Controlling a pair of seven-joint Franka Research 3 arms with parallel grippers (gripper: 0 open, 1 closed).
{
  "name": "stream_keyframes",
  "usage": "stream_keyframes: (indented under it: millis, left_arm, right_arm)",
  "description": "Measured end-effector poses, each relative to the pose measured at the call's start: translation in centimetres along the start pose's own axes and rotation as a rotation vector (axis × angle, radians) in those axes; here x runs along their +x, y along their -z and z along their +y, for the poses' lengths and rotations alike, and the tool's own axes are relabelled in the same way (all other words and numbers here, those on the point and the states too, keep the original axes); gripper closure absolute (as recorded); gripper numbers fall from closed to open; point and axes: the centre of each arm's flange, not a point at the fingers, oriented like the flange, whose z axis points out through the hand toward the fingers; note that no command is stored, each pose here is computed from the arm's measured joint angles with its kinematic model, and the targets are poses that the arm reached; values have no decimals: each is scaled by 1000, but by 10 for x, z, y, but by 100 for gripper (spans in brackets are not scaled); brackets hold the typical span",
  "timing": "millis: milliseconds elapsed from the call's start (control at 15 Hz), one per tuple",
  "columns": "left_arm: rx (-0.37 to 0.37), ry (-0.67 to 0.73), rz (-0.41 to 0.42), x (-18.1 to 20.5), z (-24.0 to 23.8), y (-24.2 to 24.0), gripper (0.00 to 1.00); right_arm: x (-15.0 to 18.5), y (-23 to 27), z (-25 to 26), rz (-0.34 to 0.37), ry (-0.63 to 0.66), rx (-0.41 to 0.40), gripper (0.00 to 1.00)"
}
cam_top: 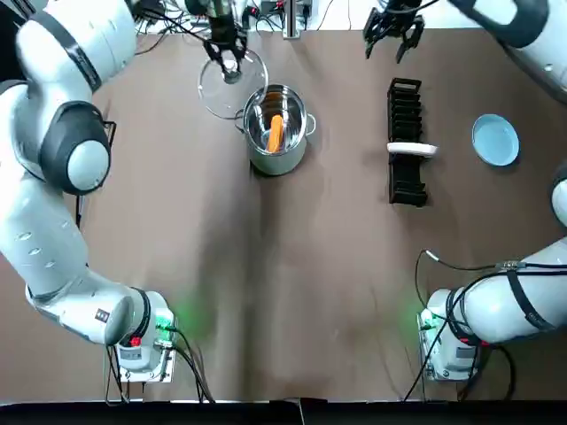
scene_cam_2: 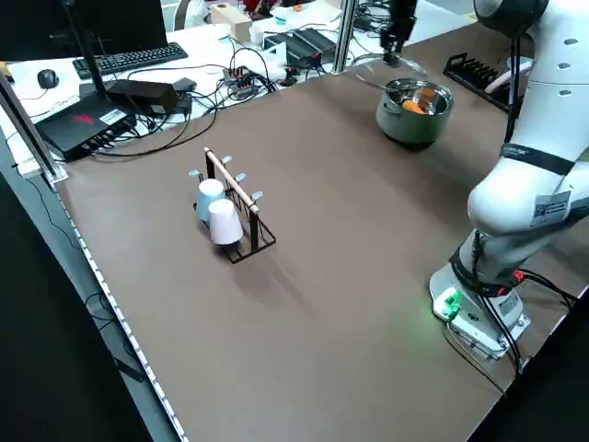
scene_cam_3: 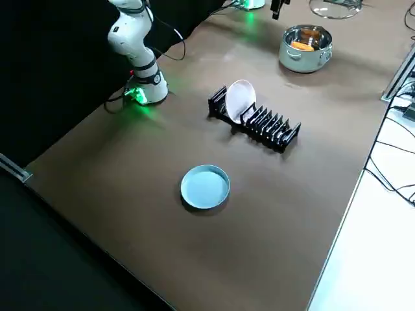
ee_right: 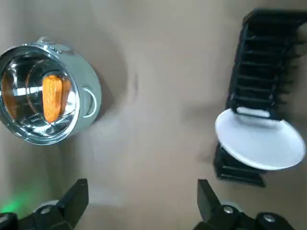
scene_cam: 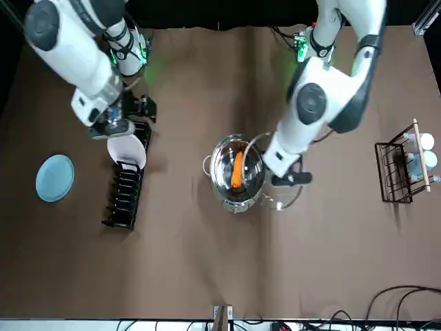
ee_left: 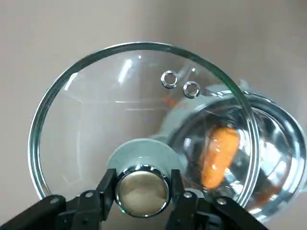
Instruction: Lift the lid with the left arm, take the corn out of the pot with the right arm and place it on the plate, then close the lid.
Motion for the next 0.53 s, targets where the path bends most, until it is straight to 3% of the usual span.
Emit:
stream_keyframes:
  millis: [333, 533]
  left_arm:
    - [16, -60, -56, 41, -104, -3, 50]
    - [15, -89, -85, 55, -156, -6, 50]
  right_arm:
    - [31, -69, -46, -75, -1, -30, 0]
    - [44, -101, -70, -49, 41, -67, 0]
